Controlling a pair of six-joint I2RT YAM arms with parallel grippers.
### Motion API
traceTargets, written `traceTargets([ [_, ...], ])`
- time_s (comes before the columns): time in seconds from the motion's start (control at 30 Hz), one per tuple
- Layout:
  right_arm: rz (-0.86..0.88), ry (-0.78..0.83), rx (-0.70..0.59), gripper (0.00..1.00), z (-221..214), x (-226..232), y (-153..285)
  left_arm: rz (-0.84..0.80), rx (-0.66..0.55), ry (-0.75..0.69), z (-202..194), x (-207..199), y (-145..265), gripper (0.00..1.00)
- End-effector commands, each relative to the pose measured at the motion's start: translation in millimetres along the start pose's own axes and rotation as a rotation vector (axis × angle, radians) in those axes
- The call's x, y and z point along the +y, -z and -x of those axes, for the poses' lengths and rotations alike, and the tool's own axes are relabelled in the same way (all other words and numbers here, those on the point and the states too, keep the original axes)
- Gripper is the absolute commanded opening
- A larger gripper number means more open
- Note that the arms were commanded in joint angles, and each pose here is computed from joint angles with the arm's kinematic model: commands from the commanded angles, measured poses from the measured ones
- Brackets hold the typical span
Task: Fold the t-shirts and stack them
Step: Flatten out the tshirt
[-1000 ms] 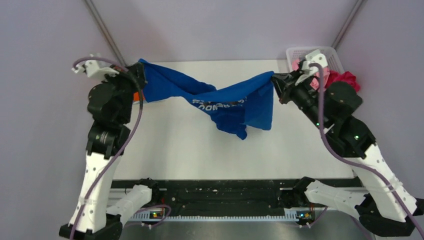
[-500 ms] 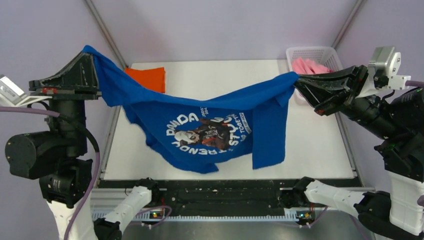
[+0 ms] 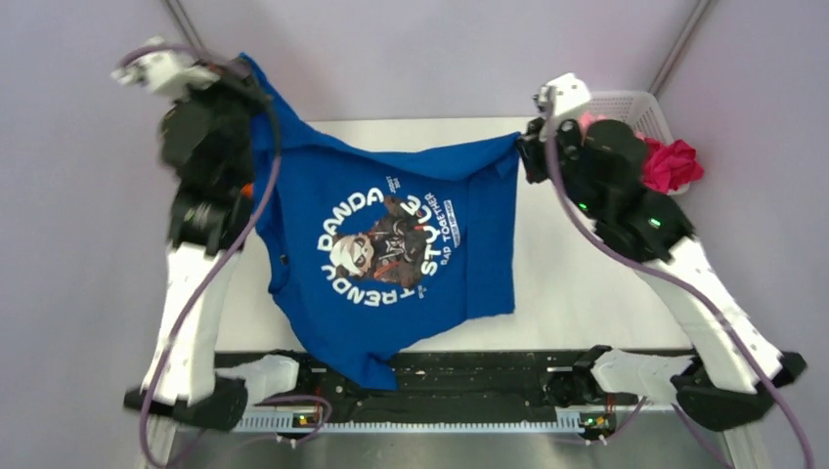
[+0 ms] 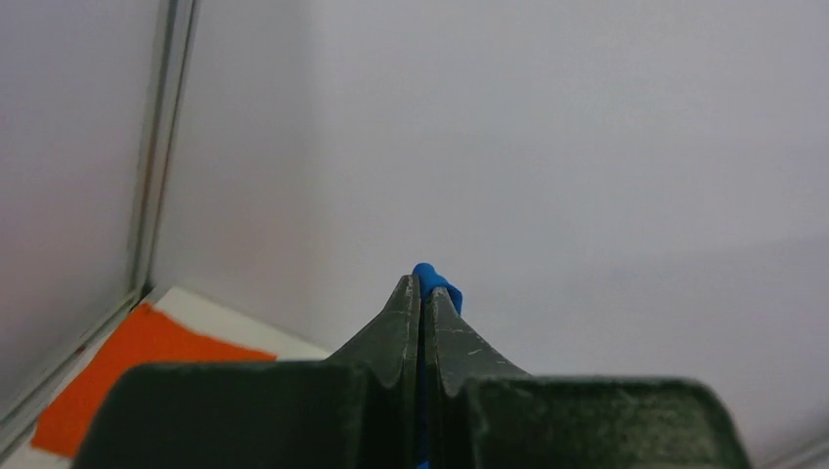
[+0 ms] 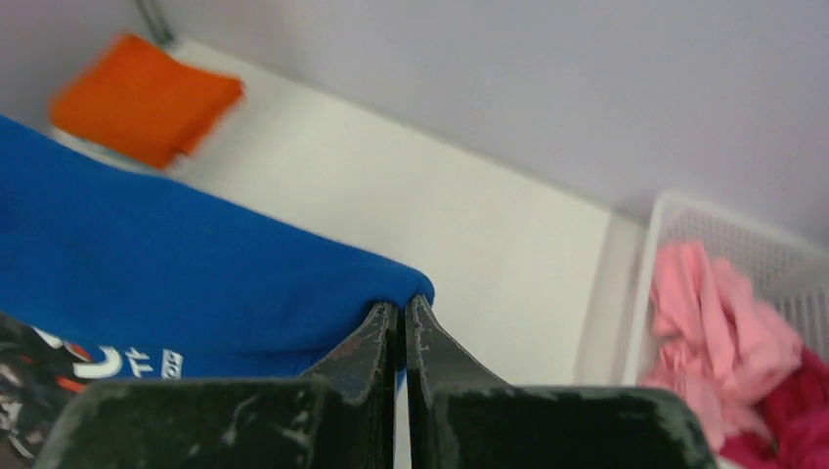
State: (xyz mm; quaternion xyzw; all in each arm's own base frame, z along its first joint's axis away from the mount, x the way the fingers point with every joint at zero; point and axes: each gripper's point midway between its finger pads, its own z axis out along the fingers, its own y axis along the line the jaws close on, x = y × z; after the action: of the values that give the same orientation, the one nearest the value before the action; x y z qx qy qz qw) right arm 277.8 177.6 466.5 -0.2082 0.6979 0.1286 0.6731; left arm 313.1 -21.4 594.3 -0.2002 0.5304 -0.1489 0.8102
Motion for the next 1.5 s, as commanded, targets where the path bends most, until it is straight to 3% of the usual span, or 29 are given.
traceTargets([
  [0.0,-0.215,-0.064,0.184,0.0,-94.0,-55.3,-61.5,0.342,0.211,-0.203,-162.3,86.2,-76.6,0.0],
  [0.07,-0.235,-0.123,0.239,0.0,-136.2,-78.3,-88.1,0.378,0.347,-0.255,-245.0,110.8,-105.5,0.0],
  [0.13,-0.223,-0.177,0.308,0.0,-179.5,-98.0,-115.7,0.399,0.43,-0.287,-301.7,127.1,-127.1,0.0],
  [0.2,-0.175,-0.19,0.369,0.0,-227.1,-111.5,-151.5,0.425,0.485,-0.317,-351.8,143.7,-147.1,0.07],
  [0.3,-0.213,-0.126,0.384,0.14,-264.2,-144.5,-201.7,0.408,0.574,-0.298,-416.4,157.6,-174.0,0.26],
  [0.4,-0.341,-0.085,0.402,0.39,-286.4,-184.9,-237.9,0.38,0.612,-0.257,-443.5,154.7,-191.0,0.45],
  [0.43,-0.382,-0.08,0.406,0.45,-287.6,-195.0,-245.3,0.368,0.596,-0.249,-443.4,152.3,-195.5,0.6],
  [0.47,-0.413,-0.075,0.416,0.56,-289.0,-201.6,-249.8,0.355,0.585,-0.246,-442.8,150.3,-197.3,0.77],
  [0.5,-0.423,-0.073,0.42,0.77,-287.7,-204.4,-251.9,0.345,0.575,-0.244,-440.2,148.7,-197.5,0.88],
  [0.53,-0.43,-0.078,0.423,0.95,-286.2,-205.1,-251.1,0.34,0.571,-0.243,-436.1,147.3,-195.1,0.93],
  [0.57,-0.435,-0.09,0.425,0.98,-286.2,-204.5,-247.8,0.341,0.586,-0.246,-437.4,149.3,-188.2,0.95],
  [0.73,-0.438,-0.228,0.405,0.99,-274.5,-182.3,-205.9,0.34,0.659,-0.197,-416.0,137.8,-153.0,0.98],
  [0.93,-0.428,-0.476,0.495,0.99,-292.8,-122.0,-122.5,0.26,0.834,-0.088,-413.9,107.3,-54.6,0.98],
  [1.07,-0.374,-0.438,0.63,0.97,-323.8,-51.8,-77.9,0.158,0.95,-0.013,-439.6,87.4,24.4,0.99],
  [1.17,-0.294,-0.387,0.742,0.94,-345.9,5.6,-51.8,0.188,1.037,0.026,-461.4,98.0,70.1,0.99],
  [1.3,-0.242,-0.322,0.864,0.85,-373.0,50.4,-21.0,0.228,1.15,0.042,-489.0,114.4,104.7,0.99],
  [1.47,-0.21,-0.309,0.969,0.63,-404.8,75.5,-9.3,0.289,1.223,0.051,-514.2,131.0,126.5,0.99],
])
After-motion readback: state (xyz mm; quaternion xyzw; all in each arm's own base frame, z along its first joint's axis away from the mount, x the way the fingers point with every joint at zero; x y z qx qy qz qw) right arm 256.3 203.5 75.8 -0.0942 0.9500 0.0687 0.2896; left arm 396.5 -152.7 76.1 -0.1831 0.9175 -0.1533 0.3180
